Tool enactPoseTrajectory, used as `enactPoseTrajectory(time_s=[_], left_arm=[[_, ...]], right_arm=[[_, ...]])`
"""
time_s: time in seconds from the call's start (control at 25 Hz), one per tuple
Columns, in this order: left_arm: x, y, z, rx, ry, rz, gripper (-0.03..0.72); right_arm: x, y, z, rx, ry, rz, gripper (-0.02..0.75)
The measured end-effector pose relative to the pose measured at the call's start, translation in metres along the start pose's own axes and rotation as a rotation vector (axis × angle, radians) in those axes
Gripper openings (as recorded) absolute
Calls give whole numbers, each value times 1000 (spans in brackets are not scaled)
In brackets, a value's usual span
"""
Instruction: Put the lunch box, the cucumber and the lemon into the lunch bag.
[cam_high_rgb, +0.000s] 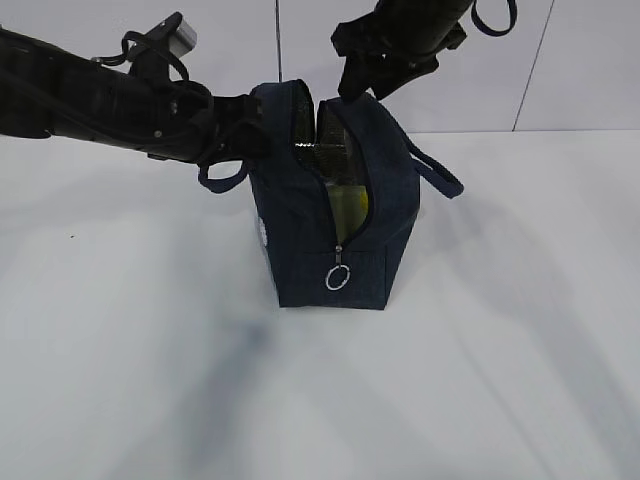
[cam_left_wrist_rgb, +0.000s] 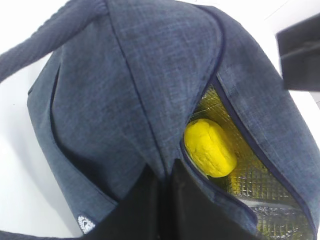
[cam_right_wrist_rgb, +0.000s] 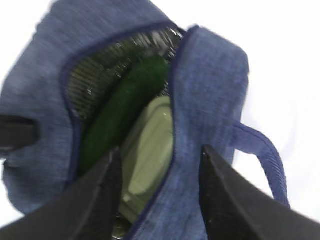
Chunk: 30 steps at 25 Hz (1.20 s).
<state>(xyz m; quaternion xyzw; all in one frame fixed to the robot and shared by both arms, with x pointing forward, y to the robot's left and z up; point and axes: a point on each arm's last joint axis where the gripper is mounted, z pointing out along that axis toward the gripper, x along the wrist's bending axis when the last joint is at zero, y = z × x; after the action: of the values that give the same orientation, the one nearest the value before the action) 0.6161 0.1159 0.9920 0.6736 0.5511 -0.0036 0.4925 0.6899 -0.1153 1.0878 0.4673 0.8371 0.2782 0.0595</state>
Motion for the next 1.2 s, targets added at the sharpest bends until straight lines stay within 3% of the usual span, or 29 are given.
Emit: enactPoseTrajectory(time_s=[0.48, 0.72, 1.2], left_arm=[[0, 0, 0, 1, -1, 1, 0], [0, 0, 0, 2, -3, 1, 3], [-4, -2, 0, 25, -40, 3, 11]], right_arm=[[18, 3, -50, -97, 119, -41, 380], [15, -23, -60, -75, 201, 2, 380], [36, -87, -51, -131, 328, -54, 380]])
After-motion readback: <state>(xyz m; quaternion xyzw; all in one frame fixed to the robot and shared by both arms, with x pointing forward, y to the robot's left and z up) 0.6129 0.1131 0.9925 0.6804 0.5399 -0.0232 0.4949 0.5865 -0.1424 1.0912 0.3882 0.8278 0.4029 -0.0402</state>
